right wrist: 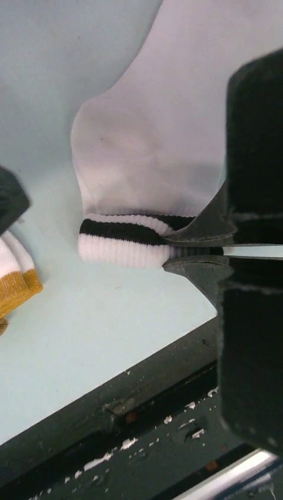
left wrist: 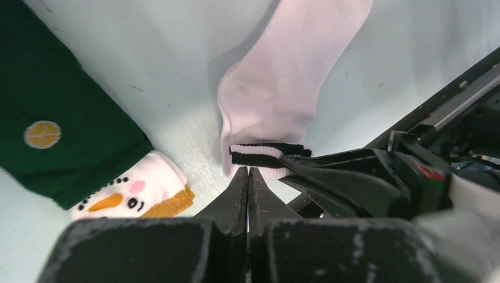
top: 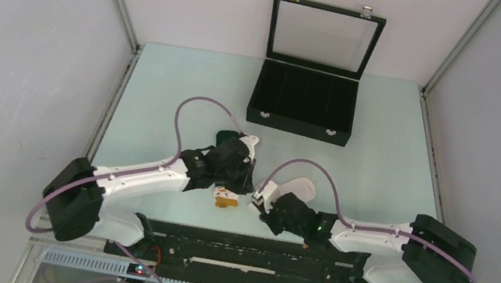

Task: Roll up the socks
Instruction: Roll a pair of socks at the center of the board.

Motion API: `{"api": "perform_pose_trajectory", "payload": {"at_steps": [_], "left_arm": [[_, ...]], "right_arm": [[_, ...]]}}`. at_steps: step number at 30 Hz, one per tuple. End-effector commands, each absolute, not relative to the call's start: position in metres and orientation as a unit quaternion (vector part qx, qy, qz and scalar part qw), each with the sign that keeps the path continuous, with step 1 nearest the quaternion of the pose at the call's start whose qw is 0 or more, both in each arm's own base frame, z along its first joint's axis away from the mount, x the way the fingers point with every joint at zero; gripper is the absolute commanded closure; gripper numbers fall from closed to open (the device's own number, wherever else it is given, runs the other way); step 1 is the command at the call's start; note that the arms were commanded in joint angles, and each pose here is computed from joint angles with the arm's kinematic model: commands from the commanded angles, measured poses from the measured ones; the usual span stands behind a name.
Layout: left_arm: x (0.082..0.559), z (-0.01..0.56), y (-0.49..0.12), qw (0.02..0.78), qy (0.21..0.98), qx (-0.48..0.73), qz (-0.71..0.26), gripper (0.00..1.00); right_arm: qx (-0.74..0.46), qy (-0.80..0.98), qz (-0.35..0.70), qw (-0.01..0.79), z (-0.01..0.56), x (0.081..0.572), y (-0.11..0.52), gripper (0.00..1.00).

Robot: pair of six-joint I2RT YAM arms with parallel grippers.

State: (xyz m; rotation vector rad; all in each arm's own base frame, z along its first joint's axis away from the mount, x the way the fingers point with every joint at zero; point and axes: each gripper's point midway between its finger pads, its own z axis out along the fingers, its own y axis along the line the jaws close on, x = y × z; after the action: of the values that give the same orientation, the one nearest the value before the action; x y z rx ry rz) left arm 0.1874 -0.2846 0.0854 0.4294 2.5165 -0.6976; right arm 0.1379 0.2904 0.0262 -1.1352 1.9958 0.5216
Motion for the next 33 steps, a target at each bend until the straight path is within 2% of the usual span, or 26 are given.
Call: {"api": "perform_pose_trajectory", "payload": {"at_steps": [1,10,18,33], "left_arm": [[0.190,0.100,-0.266,0.268,0.922,0.146,-0.238,1.00],[0.182,0.106,-0.267,0.261,0.918,0.155,-0.257,1.00],[0.180,0.105,-0.276,0.250,0.914,0.172,-0.268,1.00],[0.175,0.089,-0.308,0.205,0.911,0.193,-0.300,1.00]], "right_arm": [[-0.443,0.797,0.307,0.272,0.017,0.102,0.293,1.00],[-0.331,0.823,0.415,0.201,0.029,0.123,0.294,1.00],[-0.230,0.845,0.464,0.131,0.029,0.143,0.291,1.00],[-0.058,0.899,0.434,0.021,-0.010,0.151,0.262,1.00]]}}
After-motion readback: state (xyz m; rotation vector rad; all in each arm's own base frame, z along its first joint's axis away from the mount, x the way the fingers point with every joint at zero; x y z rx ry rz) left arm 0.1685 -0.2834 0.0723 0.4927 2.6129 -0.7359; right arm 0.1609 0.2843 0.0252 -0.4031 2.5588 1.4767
